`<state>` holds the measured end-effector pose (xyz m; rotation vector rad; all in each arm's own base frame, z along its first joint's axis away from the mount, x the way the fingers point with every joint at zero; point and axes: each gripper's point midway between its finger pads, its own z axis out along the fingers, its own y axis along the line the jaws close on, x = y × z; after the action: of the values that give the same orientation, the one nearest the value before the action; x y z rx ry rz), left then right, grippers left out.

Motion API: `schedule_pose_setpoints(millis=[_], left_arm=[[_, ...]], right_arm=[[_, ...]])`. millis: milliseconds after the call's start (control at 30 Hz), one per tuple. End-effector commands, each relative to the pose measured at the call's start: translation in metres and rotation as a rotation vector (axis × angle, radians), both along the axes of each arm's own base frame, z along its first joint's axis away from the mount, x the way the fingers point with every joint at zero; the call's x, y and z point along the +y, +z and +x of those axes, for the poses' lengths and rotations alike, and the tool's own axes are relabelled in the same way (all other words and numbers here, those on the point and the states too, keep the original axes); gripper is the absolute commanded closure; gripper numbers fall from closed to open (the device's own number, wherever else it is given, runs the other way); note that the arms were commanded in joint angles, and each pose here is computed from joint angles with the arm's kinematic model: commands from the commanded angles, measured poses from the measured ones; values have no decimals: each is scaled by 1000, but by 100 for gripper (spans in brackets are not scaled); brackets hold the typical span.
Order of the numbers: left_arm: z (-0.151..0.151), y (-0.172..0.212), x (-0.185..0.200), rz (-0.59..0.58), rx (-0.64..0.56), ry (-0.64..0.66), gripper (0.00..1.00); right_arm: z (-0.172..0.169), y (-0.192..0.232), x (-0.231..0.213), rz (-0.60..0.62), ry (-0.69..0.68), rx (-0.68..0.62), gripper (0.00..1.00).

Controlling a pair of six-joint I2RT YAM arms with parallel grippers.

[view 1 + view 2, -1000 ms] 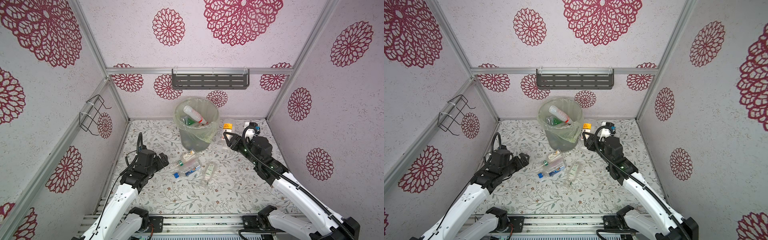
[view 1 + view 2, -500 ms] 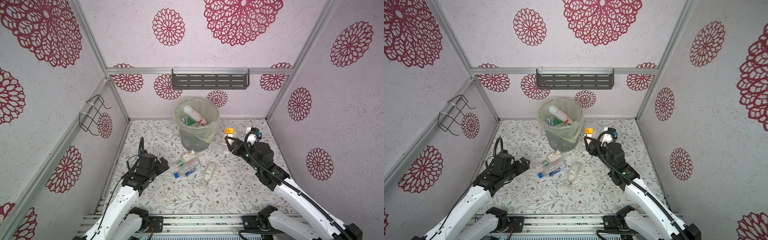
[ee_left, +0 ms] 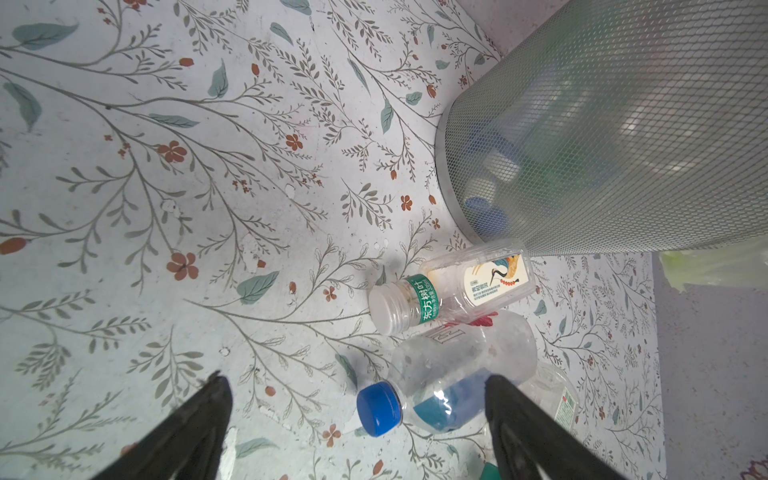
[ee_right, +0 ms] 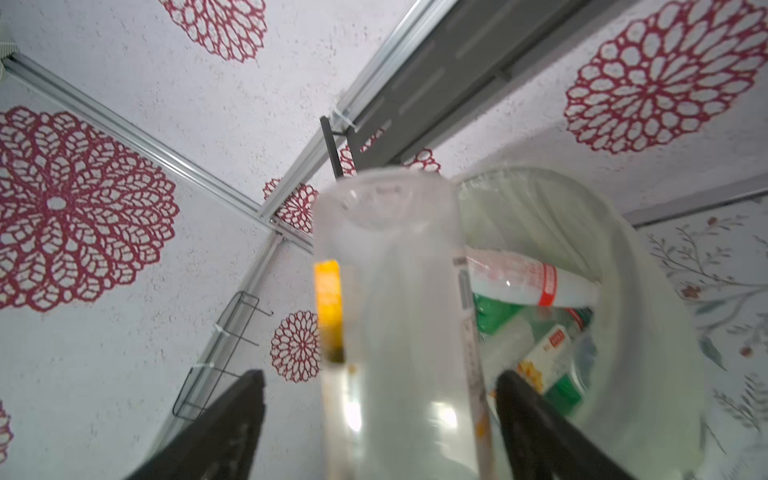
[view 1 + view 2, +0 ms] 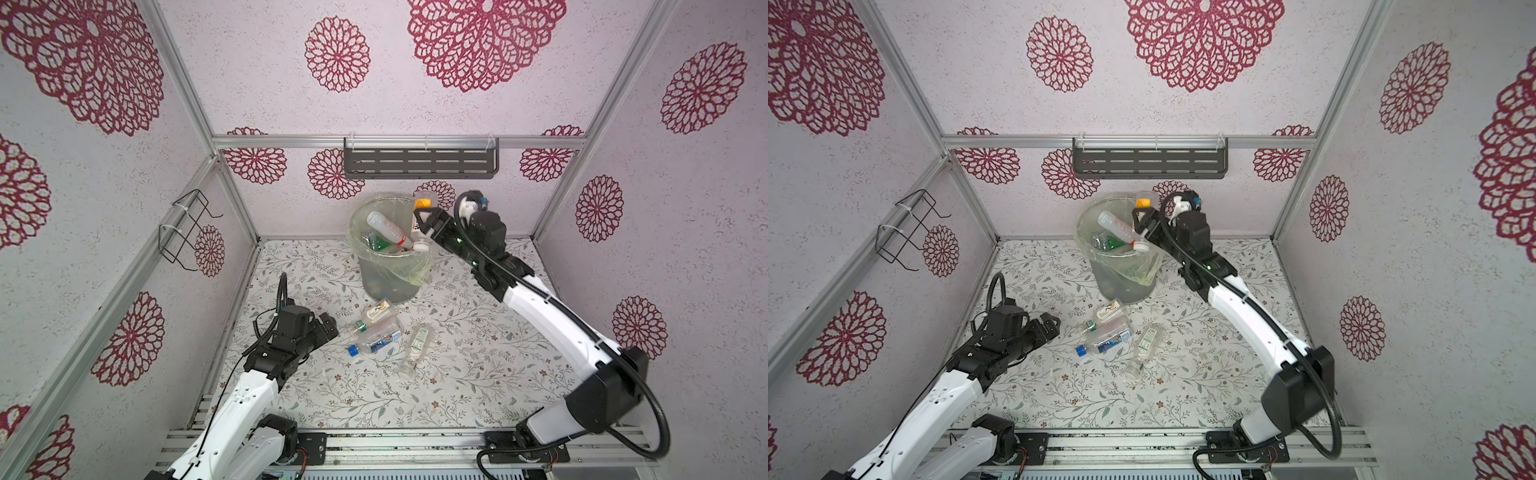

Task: Throw the plastic bottles in the bin
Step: 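Carry the bottle over the bin and open the right gripper, then withdraw the empty right gripper from the bin back toward the pile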

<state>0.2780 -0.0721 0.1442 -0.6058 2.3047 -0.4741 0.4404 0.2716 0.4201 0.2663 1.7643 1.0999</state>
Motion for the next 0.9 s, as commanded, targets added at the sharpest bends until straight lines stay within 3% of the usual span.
schedule_pose_setpoints(millis=[0,233,600,867], left_arm=[[14,28,-2,-11,-62,0,3],[11,34,1,-12,-92,9,3],[10,34,-1,0,-64,-16,3],[10,35,-18,-84,-79,-74,3]], right_arm=[[1,14,3,-43,-25,27,1],[-48,27,-20,-118,-65,-90,1],[-99,-28,-59,-279,-59,-98,1],[-115,-63,-89,-341,-131,-65,1]])
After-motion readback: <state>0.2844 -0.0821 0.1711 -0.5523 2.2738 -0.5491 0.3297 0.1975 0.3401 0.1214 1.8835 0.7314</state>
